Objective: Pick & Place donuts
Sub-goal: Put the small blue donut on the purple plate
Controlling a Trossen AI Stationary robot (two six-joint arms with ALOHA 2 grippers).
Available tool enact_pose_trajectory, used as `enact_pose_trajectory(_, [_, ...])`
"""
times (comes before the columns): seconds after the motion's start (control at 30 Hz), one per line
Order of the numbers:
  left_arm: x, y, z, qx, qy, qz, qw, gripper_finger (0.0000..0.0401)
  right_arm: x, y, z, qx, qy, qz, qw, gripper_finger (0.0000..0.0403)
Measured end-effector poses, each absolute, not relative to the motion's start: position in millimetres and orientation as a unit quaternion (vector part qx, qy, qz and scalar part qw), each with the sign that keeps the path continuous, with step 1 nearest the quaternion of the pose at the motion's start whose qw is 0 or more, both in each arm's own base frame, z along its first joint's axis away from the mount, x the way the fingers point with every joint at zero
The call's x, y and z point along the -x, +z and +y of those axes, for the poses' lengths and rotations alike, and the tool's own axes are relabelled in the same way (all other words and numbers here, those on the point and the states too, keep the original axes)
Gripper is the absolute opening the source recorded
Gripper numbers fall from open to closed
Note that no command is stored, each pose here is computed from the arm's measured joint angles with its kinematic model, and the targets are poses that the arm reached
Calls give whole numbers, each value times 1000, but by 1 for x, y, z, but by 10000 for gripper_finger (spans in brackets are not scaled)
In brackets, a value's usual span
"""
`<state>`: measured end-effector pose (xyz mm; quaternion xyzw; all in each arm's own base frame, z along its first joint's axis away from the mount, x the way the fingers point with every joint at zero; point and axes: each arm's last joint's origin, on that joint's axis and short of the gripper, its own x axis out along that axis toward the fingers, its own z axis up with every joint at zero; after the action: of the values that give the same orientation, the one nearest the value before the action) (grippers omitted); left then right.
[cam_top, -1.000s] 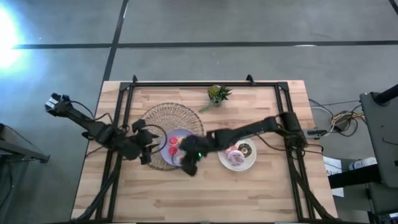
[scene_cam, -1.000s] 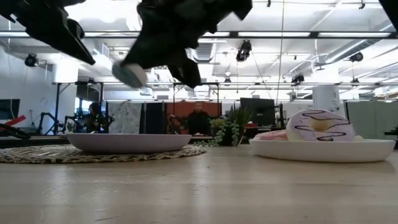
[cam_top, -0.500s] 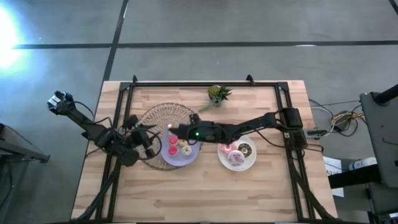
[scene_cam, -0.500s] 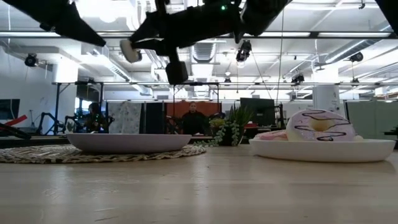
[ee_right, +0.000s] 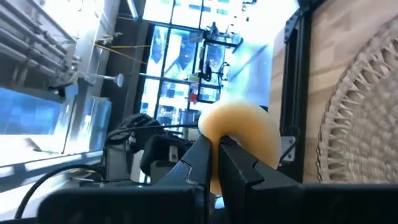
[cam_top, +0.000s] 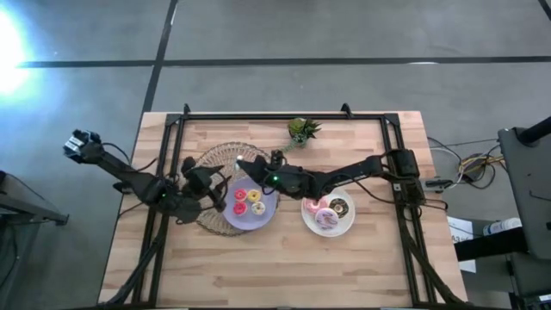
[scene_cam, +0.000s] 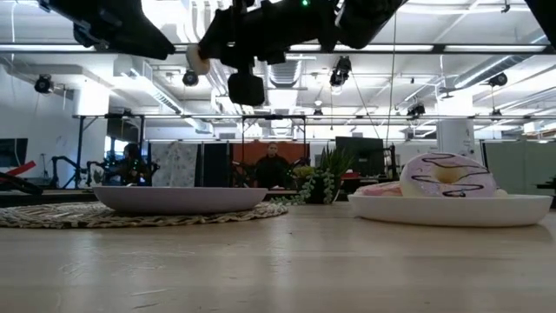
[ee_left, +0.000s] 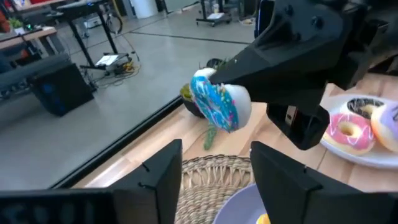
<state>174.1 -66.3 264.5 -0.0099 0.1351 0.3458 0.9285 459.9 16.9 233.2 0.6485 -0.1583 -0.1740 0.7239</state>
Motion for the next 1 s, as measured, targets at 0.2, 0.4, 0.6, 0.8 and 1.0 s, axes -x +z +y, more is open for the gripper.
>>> enact_pose_trajectory(0.2, [-183, 264, -69, 19, 347, 123, 929, 196, -461, 237, 18, -643, -170, -162, 729, 13])
enact_pose_trajectory(0.4, [-190, 266, -72, 25, 345, 109, 932, 199, -461, 237, 19, -646, -158, -156, 730, 13])
enact_pose_trajectory(0.6, [-197, 261, -72, 12, 350, 115, 930, 199, -461, 237, 23, -650, -148, -148, 731, 13])
enact_pose_trajectory(0.8, [-201, 260, -68, 13, 363, 115, 925, 194, -461, 240, 29, -656, -125, -143, 731, 13])
enact_pose_trajectory(1.0, [-201, 263, -67, 14, 361, 113, 925, 172, -461, 240, 31, -661, -115, -137, 728, 13])
